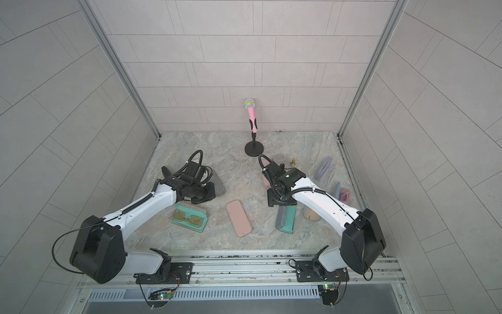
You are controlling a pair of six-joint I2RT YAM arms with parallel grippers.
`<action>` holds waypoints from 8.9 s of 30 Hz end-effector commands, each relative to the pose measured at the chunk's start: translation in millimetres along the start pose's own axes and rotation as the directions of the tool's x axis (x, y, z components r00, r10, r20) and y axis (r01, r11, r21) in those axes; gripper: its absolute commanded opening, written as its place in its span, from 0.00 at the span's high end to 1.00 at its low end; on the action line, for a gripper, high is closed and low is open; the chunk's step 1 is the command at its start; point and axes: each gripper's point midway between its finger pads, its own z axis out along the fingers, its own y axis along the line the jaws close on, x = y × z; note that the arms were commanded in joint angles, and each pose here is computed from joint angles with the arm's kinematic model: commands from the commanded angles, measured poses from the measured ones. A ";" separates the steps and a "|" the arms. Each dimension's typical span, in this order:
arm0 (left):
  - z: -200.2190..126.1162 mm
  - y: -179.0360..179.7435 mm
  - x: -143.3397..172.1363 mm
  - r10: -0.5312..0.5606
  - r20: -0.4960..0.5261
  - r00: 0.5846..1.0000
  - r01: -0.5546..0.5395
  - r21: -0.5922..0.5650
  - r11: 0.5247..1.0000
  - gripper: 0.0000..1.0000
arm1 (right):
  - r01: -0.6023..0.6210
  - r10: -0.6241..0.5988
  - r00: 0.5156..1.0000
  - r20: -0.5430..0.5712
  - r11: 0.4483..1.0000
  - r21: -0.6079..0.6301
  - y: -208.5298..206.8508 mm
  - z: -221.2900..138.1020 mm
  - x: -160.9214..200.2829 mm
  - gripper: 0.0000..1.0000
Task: Close the glasses case
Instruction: Place the glasses case at the center of the board, then pick up the glasses case at the center of the board, then place the glasses case at the center of the board, then close the glasses case at the center of the board, then pick up the glasses case at the center of the board, then place the glasses case at the center of the board, then close the glasses case at the center of the board.
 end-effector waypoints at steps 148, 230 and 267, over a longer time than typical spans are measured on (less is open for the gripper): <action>16.7 -138.5 37.8 0.292 0.009 0.956 -0.292 0.106 0.951 0.04 | -0.354 0.356 0.934 0.022 0.918 0.182 -106.3 81.1 9.8 0.63; 101.1 -125.9 69.8 0.296 -0.217 0.930 -0.288 0.066 0.955 1.00 | -0.325 0.319 0.940 0.120 0.945 0.035 -92.6 23.5 58.8 1.00; 151.5 -150.0 114.8 0.391 -0.355 0.849 -0.418 0.001 0.909 1.00 | -0.305 0.307 0.952 0.005 0.948 -0.086 -59.4 75.4 41.8 0.97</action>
